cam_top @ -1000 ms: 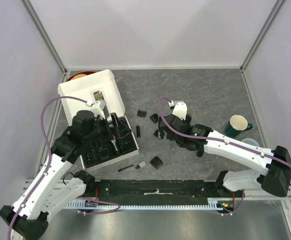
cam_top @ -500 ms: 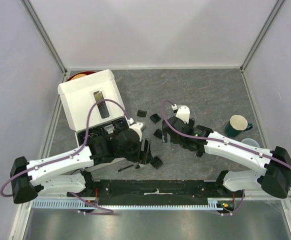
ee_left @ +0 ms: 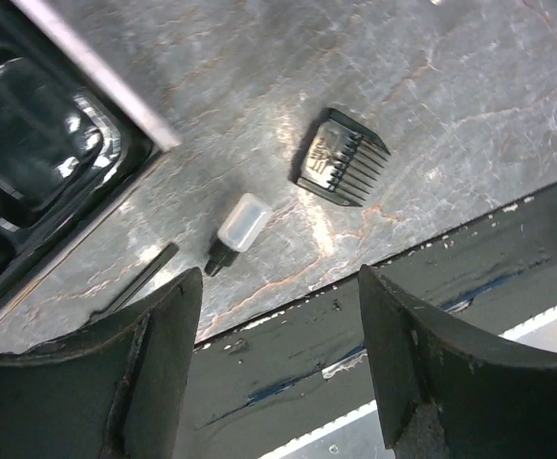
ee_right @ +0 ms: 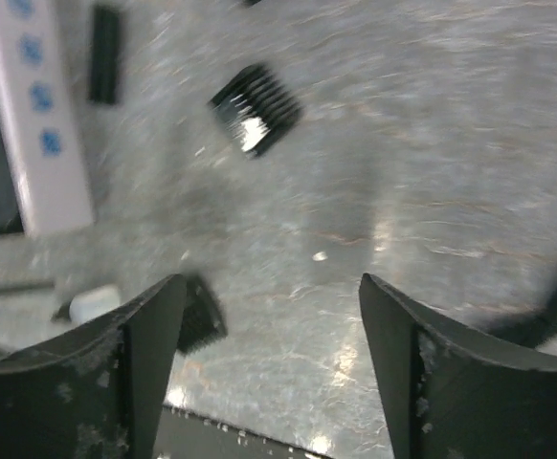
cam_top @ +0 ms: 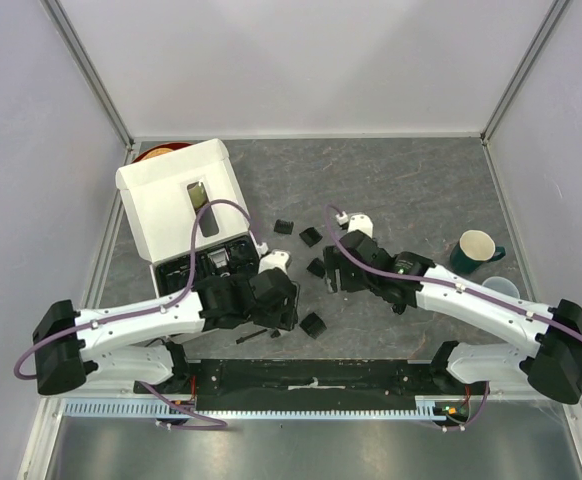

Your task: Sort the hair-cutting tools

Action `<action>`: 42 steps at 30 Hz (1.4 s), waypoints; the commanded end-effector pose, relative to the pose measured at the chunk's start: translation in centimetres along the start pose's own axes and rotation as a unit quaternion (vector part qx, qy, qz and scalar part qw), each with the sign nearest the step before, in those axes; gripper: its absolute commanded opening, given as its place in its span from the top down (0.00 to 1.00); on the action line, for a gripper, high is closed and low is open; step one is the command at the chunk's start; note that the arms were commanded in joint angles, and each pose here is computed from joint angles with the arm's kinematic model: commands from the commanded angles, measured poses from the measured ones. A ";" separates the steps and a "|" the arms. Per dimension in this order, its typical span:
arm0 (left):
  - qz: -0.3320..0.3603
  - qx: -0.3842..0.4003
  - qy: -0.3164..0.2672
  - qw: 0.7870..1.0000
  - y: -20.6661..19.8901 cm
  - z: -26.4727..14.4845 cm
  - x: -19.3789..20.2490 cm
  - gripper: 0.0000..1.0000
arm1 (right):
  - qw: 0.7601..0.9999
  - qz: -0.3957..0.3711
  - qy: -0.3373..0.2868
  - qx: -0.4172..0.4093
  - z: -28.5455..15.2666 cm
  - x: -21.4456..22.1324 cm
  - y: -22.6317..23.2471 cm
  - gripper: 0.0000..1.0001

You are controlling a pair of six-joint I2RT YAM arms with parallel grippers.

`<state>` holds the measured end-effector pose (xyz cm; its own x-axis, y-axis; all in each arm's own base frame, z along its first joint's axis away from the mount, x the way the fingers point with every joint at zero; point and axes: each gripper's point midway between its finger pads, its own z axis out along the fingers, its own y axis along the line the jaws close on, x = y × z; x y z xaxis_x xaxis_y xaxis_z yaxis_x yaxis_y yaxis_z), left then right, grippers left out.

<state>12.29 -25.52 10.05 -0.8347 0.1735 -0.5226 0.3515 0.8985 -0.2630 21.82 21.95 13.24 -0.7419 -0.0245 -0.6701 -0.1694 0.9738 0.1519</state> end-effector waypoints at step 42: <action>-0.343 -0.216 -0.205 0.891 24.2 -10.6 -8.8 0.12 | 0.819 -0.512 0.133 -0.222 4.1 13.7 15.1 0.29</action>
<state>23.08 -1.44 15.90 -0.5593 -0.5750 -0.5972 -0.4885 0.8106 -0.3229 10.70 37.28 3.30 -0.1443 -0.8782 -0.4561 -0.9686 0.2196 -0.1165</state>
